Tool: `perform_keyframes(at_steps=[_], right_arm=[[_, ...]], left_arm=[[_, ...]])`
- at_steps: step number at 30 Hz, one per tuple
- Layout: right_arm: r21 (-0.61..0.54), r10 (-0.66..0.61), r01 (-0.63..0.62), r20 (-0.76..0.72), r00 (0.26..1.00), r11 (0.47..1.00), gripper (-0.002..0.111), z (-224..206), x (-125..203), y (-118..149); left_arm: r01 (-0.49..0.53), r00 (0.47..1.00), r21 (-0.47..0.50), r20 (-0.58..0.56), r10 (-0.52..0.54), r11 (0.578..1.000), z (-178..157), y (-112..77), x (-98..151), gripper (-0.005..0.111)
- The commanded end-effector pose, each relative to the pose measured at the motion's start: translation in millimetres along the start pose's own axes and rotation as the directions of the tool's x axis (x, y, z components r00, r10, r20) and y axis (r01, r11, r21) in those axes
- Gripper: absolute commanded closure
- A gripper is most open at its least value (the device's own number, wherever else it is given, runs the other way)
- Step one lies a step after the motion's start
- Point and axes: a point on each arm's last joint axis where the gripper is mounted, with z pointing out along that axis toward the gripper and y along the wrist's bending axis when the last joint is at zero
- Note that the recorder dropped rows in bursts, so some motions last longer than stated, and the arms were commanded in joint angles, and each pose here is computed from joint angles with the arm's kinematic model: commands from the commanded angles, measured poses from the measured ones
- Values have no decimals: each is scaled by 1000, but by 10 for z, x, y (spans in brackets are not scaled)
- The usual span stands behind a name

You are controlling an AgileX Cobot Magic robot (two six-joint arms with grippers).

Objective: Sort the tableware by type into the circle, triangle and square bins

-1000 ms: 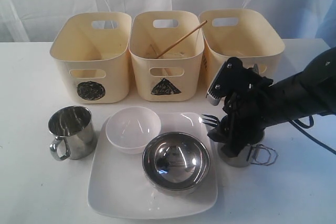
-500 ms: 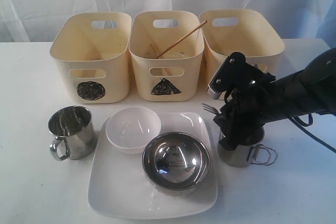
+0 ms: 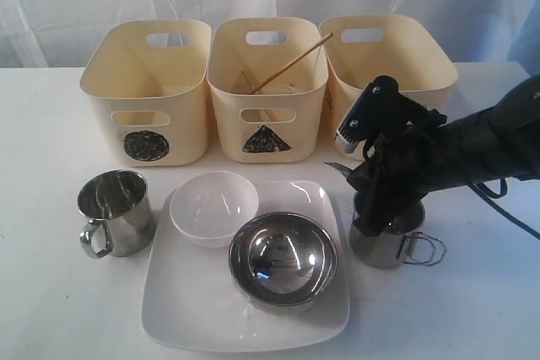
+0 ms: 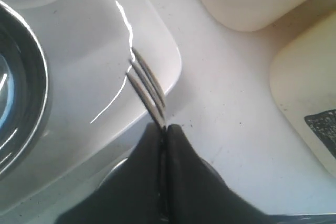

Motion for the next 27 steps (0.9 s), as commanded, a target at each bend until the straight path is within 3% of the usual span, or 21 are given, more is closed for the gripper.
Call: perform_keyframes(at_steps=[1, 21, 27], right_arm=[[11, 16, -17, 29, 999, 1000, 108, -96, -51, 7], [41, 100, -105, 118, 988, 994, 108, -393, -193, 20], [175, 154, -199, 244, 958, 964, 108, -705, -317, -64]], left_arm=[[8, 1000, -1, 4, -8, 1000, 2, 0, 7, 107], [8, 1000, -1, 4, -8, 1000, 2, 0, 7, 107], [8, 1000, -1, 4, -8, 1000, 2, 0, 7, 107]])
